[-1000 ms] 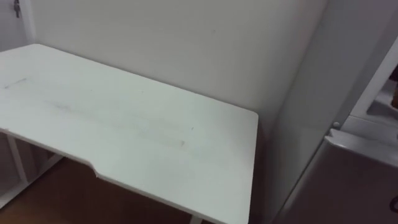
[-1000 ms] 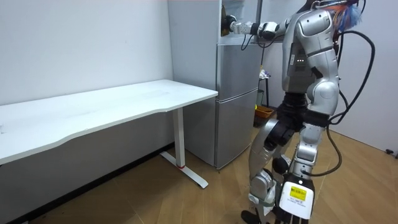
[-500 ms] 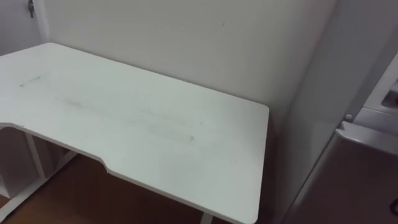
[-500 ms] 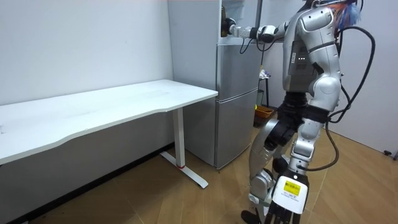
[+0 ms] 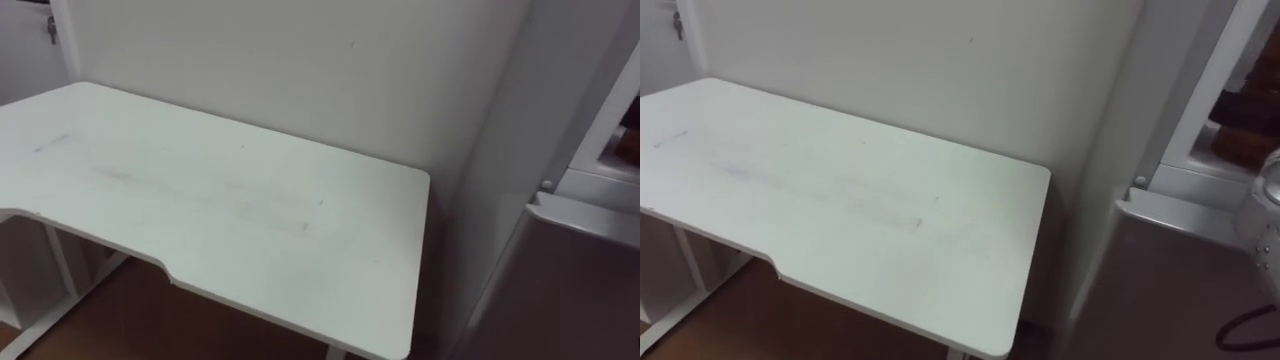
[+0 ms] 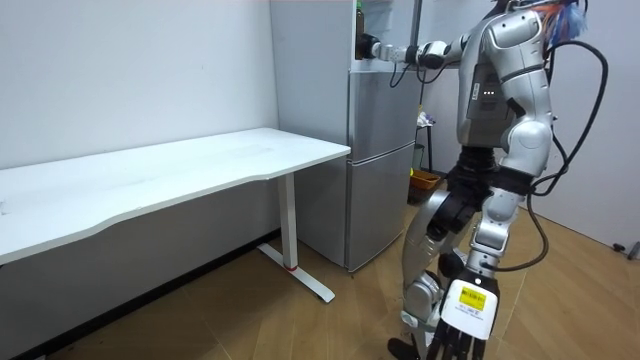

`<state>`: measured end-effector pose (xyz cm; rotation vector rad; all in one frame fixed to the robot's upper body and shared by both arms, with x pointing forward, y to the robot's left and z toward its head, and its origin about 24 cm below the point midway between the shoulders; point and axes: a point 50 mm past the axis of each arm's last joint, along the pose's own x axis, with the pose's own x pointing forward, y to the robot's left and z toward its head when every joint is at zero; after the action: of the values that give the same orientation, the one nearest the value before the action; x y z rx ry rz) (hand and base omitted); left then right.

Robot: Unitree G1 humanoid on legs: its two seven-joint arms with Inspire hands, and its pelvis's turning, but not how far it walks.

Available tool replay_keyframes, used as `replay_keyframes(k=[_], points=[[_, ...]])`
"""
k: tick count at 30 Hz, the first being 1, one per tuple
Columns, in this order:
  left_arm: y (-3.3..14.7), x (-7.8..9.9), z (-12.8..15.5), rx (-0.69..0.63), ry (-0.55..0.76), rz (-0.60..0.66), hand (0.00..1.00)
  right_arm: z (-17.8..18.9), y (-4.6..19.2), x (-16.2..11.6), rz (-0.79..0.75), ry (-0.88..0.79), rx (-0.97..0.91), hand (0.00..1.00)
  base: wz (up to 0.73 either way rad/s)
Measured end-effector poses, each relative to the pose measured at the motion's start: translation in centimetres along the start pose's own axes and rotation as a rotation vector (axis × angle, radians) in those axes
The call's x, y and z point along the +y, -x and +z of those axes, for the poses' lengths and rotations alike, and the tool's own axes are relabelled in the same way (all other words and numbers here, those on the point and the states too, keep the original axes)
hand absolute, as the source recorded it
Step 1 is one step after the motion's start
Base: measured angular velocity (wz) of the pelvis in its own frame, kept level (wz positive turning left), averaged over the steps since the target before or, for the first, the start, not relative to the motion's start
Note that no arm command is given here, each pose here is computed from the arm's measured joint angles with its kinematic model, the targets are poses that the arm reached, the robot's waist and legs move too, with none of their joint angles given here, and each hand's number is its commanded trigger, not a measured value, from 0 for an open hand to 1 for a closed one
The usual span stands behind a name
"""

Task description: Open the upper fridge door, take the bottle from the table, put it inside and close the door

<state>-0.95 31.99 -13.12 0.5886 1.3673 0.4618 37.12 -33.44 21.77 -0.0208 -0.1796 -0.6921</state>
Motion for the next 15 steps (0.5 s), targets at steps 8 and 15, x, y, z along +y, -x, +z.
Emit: replay_keyframes(k=[8,15], points=[[0.1,0.2,-0.6,0.02,0.011,0.007,0.0,-0.6,0.1,0.1,0.064,0.004,0.026,0.0,-0.03],[0.1,0.1,-0.5,0.015,0.018,0.006,0.0,-1.0,0.1,0.2,0.105,0.01,0.066,0.0,0.0]])
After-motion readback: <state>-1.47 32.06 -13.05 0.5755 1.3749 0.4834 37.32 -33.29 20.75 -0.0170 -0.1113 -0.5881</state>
